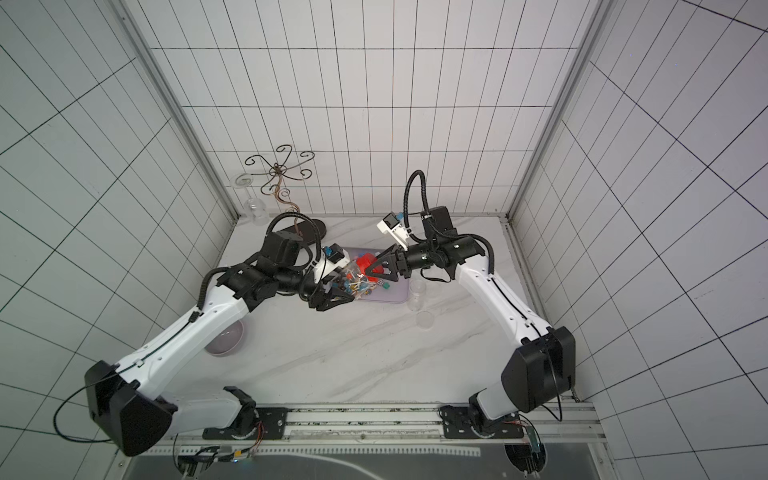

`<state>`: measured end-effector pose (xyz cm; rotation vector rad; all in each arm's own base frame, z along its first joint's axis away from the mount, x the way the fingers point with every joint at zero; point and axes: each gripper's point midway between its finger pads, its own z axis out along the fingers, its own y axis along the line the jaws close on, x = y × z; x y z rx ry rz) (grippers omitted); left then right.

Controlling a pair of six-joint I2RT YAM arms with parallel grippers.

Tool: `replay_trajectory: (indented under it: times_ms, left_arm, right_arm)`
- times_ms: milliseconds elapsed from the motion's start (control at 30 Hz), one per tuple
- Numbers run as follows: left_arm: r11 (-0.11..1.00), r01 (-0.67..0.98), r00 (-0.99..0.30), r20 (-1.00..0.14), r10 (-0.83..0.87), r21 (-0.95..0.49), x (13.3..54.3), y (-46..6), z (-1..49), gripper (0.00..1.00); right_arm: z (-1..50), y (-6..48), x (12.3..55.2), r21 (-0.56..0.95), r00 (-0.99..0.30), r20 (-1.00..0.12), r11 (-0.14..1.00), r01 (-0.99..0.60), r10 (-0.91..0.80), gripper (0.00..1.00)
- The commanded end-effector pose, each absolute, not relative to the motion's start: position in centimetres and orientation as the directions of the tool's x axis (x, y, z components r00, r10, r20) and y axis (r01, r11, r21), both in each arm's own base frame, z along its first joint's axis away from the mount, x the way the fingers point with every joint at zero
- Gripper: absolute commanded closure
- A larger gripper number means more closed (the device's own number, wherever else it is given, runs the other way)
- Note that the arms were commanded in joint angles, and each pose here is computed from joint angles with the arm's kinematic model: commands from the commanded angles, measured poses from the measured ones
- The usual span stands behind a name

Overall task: Pour the candies out of the jar
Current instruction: Unscrew the lid from the jar.

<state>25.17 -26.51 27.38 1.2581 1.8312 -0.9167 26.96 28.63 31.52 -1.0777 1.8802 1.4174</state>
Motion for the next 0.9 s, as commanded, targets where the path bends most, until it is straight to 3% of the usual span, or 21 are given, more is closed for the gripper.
replay_trajectory:
  times_ms: [0, 300, 633, 867]
  left_arm:
    - [0.152, 0.985, -0.108, -0.974, 0.201, -0.078, 25.8, -27.0, 36.1, 0.42]
    - [0.122, 0.986, -0.134, -0.972, 0.193, -0.111, 25.7, -26.9, 35.5, 0.39]
    - [0.190, 0.978, -0.126, -0.964, 0.233, -0.082, 25.9, -26.3, 33.9, 0.39]
    - [0.243, 0.970, -0.104, -0.948, 0.302, -0.029, 25.8, -26.2, 32.6, 0.39]
  right_arm:
    - [28.7, 28.0, 26.0, 0.467, -0.485, -0.813, 0.135, -0.874, -0.321, 0.54]
    - [30.9, 27.5, 25.5, 0.368, -0.394, -0.882, 0.143, -0.919, -0.258, 0.49]
    - [31.9, 28.1, 27.2, 0.517, -0.544, -0.813, 0.172, -0.839, -0.210, 0.18]
    - [35.2, 26.3, 29.4, 0.640, -0.681, -0.727, 0.271, -0.719, -0.089, 0.11]
